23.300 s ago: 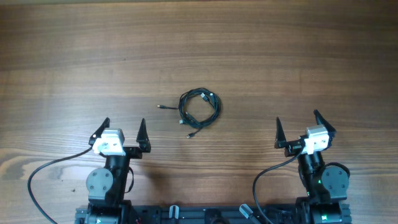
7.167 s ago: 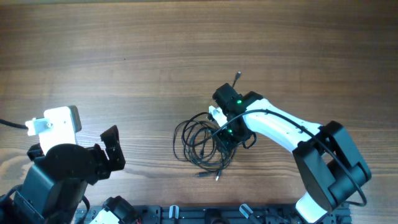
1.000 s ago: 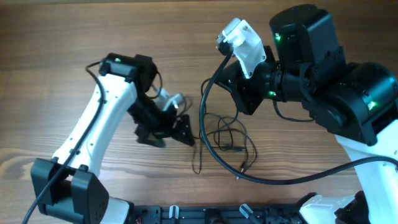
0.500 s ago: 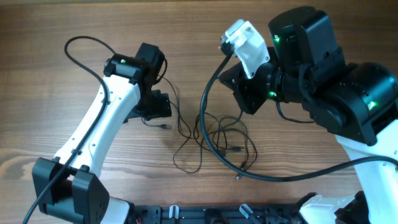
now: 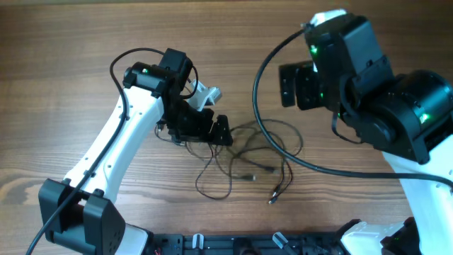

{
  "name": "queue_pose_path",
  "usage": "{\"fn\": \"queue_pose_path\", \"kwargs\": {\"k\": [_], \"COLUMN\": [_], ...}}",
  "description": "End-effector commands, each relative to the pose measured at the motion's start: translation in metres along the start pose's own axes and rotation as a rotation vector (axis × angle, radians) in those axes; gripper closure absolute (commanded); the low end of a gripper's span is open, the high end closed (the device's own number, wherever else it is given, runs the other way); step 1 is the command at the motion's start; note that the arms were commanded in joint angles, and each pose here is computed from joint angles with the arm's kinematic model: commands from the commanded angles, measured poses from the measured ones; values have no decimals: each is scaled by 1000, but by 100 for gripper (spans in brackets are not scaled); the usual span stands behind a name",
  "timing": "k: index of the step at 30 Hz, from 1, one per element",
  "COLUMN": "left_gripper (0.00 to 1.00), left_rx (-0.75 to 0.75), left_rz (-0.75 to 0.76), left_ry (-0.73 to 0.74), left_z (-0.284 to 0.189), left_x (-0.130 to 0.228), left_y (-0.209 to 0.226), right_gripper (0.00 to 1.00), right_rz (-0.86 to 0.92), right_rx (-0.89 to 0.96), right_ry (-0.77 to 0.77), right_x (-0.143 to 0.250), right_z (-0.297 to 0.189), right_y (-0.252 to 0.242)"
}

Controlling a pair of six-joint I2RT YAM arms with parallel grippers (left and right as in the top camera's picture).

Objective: Untangle cables

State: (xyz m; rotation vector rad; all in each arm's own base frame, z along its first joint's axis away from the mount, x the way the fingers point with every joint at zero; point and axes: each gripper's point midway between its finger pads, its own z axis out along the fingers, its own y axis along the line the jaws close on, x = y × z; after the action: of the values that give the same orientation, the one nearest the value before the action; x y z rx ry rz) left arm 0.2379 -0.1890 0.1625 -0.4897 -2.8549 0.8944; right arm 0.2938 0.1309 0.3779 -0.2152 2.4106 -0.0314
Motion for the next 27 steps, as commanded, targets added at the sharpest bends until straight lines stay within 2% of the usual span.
{"fn": "queue_pose_path", "kwargs": {"k": [1,2,3,4,6,7,11,15,17,19,20,21,23,25,27], "left_gripper": [7,9,9,8,7,7,6,4,4,4,4,3,3,2,0], "left_rx": [-18,-67,-120,-231,-399,-425,-399,-380,-386,-390,-393,-393,-397,-401,-401], "left_rz": [31,-2,-56,-174,-363,-425,-622,-743,-786,-791,-800,-807,-783,-760,-758], "left_ry": [-7,-18,-34,-75,-161,-198,-334,-387,-383,-381,-381,-381,-375,-365,-355], "left_z": [0,0,-2,-7,-22,-28,-57,-85,-95,-102,-104,-105,-105,-105,-104], "left_x": [-2,-4,-7,-13,-19,-23,-34,-24,-11,-4,-2,0,0,1,3], "left_y": [4,13,23,44,80,90,124,159,176,186,189,190,191,190,189], "right_gripper": [0,0,0,0,0,0,0,2,18,19,18,12,2,0,0], "right_rz": [-22,-113,-145,-189,-217,-250,-359,-346,-141,190,331,553,808,950,972], "right_rx": [-66,-230,-303,-399,-392,-359,-348,-399,-430,-361,-328,-267,-164,-88,-51], "right_ry": [138,210,243,295,354,379,447,441,430,482,506,550,620,675,703], "right_x": [22,37,44,56,70,77,99,110,111,119,124,132,150,167,185], "right_z": [14,15,15,16,29,42,81,119,139,158,165,173,180,184,189], "right_y": [17,45,58,73,75,72,77,98,117,123,124,124,121,119,119]}}
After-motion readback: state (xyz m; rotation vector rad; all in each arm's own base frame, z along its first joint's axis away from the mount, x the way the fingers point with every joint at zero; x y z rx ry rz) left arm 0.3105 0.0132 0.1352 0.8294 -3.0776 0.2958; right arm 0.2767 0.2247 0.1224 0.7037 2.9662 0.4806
